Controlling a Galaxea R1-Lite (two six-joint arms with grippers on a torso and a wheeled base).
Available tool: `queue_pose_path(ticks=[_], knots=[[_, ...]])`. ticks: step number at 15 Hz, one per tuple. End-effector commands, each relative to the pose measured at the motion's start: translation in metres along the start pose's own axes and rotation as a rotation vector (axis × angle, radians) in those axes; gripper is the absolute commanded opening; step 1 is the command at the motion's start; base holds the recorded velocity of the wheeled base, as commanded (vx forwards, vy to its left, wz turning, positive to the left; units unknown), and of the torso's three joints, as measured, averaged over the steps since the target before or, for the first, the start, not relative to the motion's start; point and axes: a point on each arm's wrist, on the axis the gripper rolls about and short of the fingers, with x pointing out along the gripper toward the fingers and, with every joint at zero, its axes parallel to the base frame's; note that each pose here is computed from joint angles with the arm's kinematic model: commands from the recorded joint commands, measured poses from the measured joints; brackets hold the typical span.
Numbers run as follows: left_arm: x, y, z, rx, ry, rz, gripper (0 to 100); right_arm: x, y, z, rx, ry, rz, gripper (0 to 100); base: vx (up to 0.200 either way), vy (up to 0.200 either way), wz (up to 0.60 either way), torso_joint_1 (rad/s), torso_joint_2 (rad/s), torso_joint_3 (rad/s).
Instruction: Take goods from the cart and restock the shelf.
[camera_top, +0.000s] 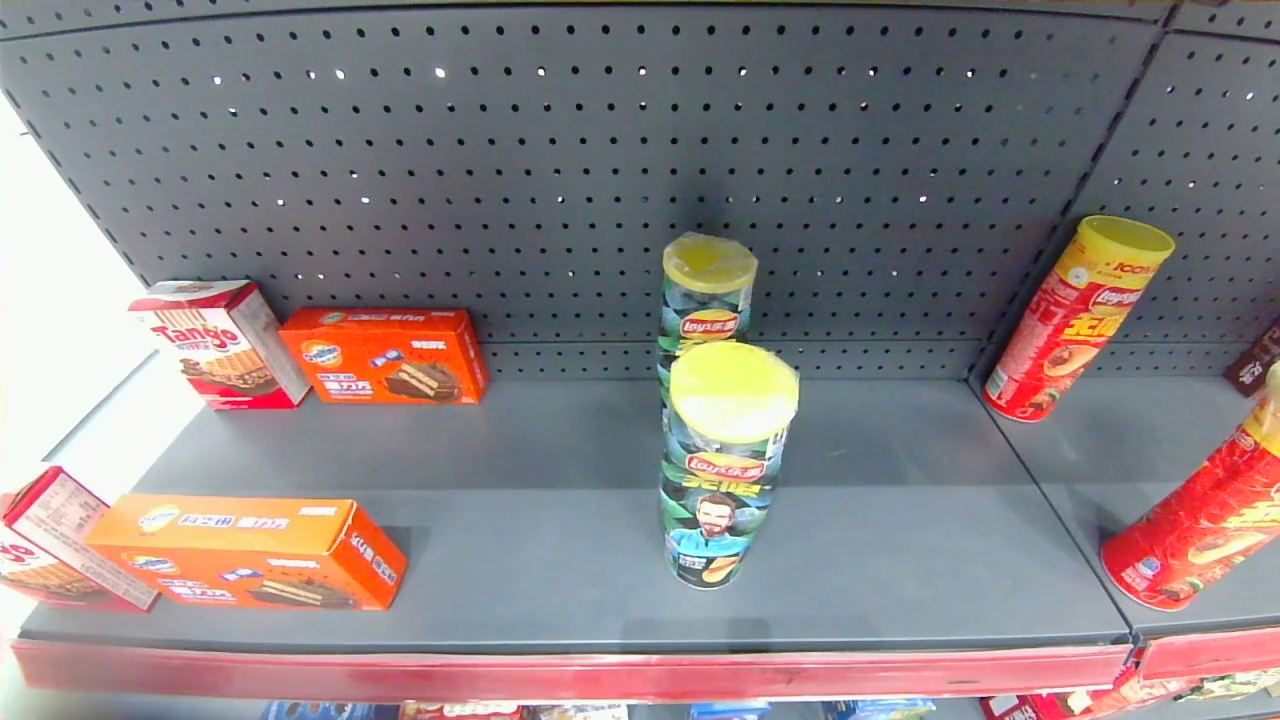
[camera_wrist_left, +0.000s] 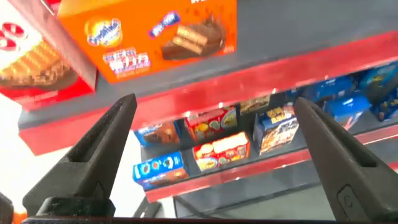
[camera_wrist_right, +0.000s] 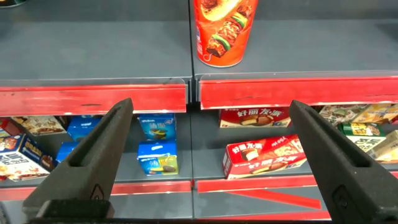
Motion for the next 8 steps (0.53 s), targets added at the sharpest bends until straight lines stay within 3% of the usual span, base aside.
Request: queue_pose_path(ticks=[1,7,8], knots=[[-0.0050,-0.0022,-0.0033,0.006,-0.051,0.040,100,0.0002,0.0000,0.0000,0.000,0.003,0.000,100,0.000,0.000,0.00,0.000,0.00,0.000],[-0.0050,-0.0025,-0.0032,-0.004,-0.052,0.052,100,0.0002,0.0000,0.0000,0.000,0.003,0.000,100,0.000,0.000,0.00,0.000,0.00,0.000],[-0.0072,0.0002,-0.0040,-0.013,-0.086,-0.101,100,0.0002,0.0000,0.0000,0.000,0.003,0.000,100,0.000,0.000,0.00,0.000,0.00,0.000]])
